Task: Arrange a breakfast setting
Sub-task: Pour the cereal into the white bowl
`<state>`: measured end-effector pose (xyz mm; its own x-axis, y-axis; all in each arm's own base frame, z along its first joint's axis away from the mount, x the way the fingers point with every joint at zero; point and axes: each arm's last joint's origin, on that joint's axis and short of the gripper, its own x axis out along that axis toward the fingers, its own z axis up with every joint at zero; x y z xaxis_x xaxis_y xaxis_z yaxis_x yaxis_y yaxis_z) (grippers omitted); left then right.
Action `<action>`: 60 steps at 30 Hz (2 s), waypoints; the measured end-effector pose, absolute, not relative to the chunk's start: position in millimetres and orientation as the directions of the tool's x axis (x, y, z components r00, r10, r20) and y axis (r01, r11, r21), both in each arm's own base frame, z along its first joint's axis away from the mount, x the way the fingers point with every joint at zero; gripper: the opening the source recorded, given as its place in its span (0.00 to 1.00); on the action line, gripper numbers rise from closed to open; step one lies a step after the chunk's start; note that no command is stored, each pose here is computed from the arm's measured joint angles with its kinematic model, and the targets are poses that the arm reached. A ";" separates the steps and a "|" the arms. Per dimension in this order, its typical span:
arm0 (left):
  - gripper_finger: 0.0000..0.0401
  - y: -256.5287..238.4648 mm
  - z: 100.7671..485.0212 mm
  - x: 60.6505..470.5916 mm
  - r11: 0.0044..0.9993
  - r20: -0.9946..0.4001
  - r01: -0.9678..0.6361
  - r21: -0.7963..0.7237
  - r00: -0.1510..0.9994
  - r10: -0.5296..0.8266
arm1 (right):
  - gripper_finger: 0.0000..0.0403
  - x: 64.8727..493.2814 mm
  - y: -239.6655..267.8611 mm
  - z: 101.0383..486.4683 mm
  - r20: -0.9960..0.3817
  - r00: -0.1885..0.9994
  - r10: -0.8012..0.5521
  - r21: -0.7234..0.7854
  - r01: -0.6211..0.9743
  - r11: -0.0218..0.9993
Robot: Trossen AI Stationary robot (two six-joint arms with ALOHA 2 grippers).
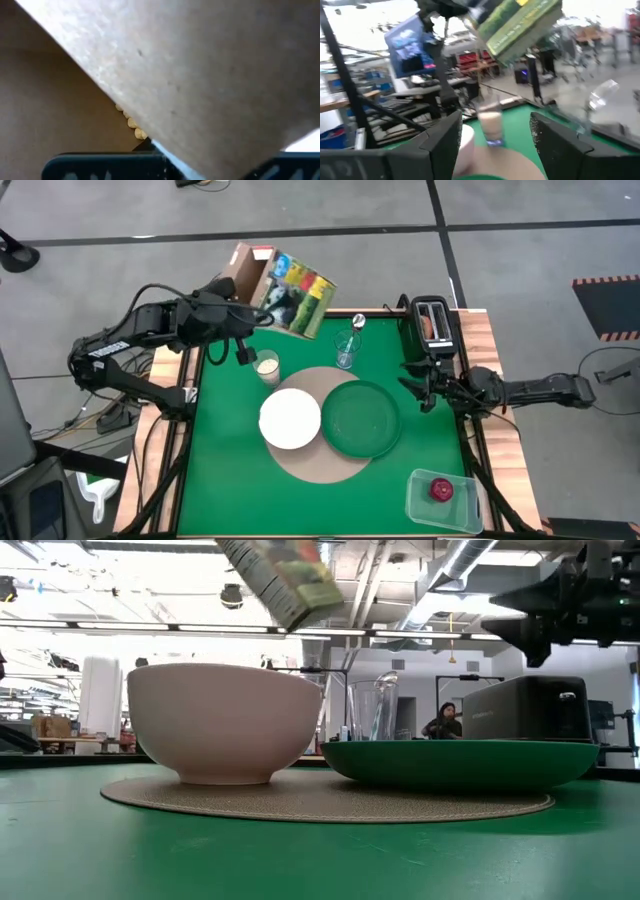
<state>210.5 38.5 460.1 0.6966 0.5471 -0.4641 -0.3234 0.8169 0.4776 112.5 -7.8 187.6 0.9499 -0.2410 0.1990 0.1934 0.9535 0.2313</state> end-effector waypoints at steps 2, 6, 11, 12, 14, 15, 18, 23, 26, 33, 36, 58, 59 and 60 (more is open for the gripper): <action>0.00 34.8 462.5 212.9 0.830 -0.446 -0.299 0.470 0.731 0.516 | 0.67 114.0 -6.7 190.7 0.231 0.951 -0.204 0.199 0.159 0.967; 0.00 27.4 463.9 217.5 0.856 -0.424 -0.253 0.451 0.784 0.454 | 0.67 114.8 -7.6 196.8 0.294 0.927 -0.234 0.138 0.201 0.970; 0.00 21.9 458.1 224.0 0.868 -0.426 -0.189 0.460 0.810 0.402 | 0.67 111.9 -7.9 205.0 0.376 0.894 -0.244 0.139 0.206 0.969; 0.00 21.1 456.8 226.7 0.871 -0.431 -0.175 0.460 0.813 0.391 | 0.67 111.8 -7.9 205.3 0.379 0.893 -0.244 0.140 0.205 0.969; 0.00 19.4 456.2 231.1 0.872 -0.426 -0.160 0.463 0.822 0.377 | 0.67 111.7 -7.9 205.5 0.381 0.892 -0.245 0.145 0.204 0.968; 0.00 18.5 455.3 233.9 0.870 -0.426 -0.151 0.469 0.824 0.373 | 0.67 111.7 -8.4 205.5 0.381 0.890 -0.251 0.154 0.206 0.966; 0.00 16.1 451.7 243.7 0.865 -0.429 -0.123 0.487 0.828 0.360 | 0.67 112.0 -10.4 204.4 0.369 0.890 -0.268 0.197 0.206 0.958; 0.00 11.3 446.3 260.9 0.863 -0.425 -0.068 0.501 0.849 0.314 | 0.72 115.1 -14.8 199.1 0.317 0.900 -0.298 0.275 0.214 0.938; 0.00 8.2 444.2 270.2 0.859 -0.413 -0.043 0.511 0.864 0.289 | 0.79 117.1 -18.2 197.4 0.297 0.900 -0.319 0.306 0.227 0.925; 0.00 4.4 440.5 283.0 0.866 -0.402 0.010 0.500 0.888 0.223 | 0.98 126.8 -23.0 198.4 0.234 0.924 -0.303 0.329 0.218 0.919; 0.00 4.0 441.5 286.9 0.859 -0.379 0.013 0.511 0.901 0.212 | 0.96 131.0 -24.2 198.9 0.227 0.935 -0.274 0.285 0.205 0.936; 0.00 2.1 438.5 295.5 0.848 -0.374 0.079 0.525 0.916 0.146 | 0.95 141.4 -18.2 206.2 0.336 0.933 -0.126 0.218 0.053 0.975; 0.00 2.1 438.3 296.6 0.846 -0.371 0.078 0.527 0.917 0.147 | 0.95 142.3 -17.9 206.9 0.349 0.930 -0.111 0.215 0.036 0.976; 0.00 2.1 437.8 297.2 0.846 -0.372 0.080 0.527 0.917 0.146 | 0.95 143.2 -17.7 207.2 0.359 0.928 -0.098 0.211 0.021 0.977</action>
<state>297.2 2.1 437.8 0.9166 0.1459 -0.3723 0.0796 0.8459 0.5274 143.2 -17.7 207.2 0.9282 -0.0976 0.3590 0.0213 0.9773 0.2107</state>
